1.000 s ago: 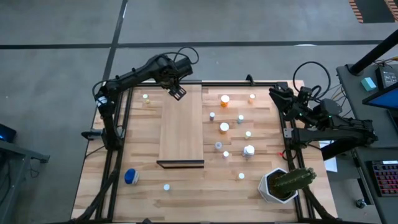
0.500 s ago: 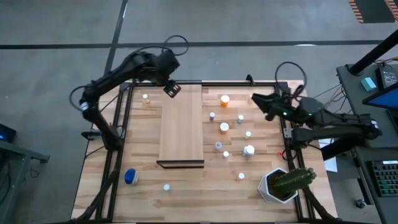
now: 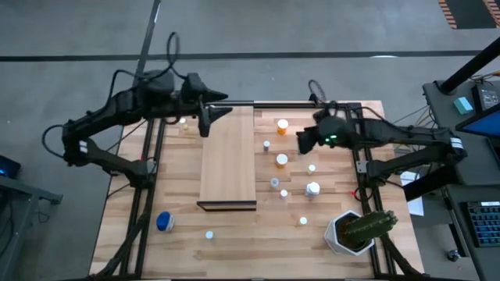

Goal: Pick and place medicine bottles onto shelf by color
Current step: Put the center orange capsule bottle on the shelf

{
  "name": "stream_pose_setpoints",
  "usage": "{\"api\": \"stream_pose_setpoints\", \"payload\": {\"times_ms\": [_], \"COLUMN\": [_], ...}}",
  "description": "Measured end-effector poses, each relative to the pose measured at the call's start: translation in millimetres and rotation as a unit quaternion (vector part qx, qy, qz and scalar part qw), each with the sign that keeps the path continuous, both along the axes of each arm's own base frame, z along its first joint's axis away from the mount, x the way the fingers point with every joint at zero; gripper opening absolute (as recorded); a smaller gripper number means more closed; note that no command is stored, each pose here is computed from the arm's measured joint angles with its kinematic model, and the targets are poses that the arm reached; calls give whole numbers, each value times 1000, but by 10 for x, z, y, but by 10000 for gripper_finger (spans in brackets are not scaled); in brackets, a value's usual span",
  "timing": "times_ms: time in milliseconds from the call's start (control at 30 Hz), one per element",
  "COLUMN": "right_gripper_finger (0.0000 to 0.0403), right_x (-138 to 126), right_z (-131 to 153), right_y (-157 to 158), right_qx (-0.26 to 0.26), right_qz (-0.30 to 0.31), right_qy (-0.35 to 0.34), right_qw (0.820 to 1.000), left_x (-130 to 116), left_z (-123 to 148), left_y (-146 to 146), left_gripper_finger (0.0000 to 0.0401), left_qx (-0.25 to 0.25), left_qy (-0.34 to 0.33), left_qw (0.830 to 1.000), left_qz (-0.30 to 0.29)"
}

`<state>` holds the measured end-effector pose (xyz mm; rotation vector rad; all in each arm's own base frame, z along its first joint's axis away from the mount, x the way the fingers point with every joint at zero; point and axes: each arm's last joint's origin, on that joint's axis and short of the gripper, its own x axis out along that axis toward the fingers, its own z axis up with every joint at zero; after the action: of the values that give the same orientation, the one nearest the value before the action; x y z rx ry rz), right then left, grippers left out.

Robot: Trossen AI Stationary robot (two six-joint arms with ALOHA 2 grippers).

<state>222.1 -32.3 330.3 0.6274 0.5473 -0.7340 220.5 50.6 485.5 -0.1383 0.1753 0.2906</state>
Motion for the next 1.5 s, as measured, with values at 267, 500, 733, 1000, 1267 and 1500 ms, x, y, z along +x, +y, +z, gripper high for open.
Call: {"api": "stream_pose_setpoints", "payload": {"times_ms": [267,500,733,1000,1267,1500], "right_gripper_finger": [180,211,291,330,329,330], "right_x": [241,531,727,851,955,1118], "right_z": [-122,-331,-496,-675,-820,-976], "right_y": [-14,-54,-86,-50,-83,-208], "right_qx": [106,191,251,294,286,247], "right_qz": [-12,-28,-62,-80,-94,-106], "right_qy": [103,149,221,241,247,221], "right_qw": [989,970,940,921,921,938], "left_x": [-163,-213,-300,-492,-650,-696], "left_z": [-72,-115,-127,-100,-75,-57], "left_y": [-74,-82,-100,-139,-171,-180], "left_gripper_finger": [208,208,208,208,208,208], "left_qx": [5,6,7,10,13,17], "left_qy": [-86,-87,-92,-106,-112,-118], "left_qw": [996,996,996,994,994,993], "left_qz": [-7,-7,-6,-6,-7,-7]}}
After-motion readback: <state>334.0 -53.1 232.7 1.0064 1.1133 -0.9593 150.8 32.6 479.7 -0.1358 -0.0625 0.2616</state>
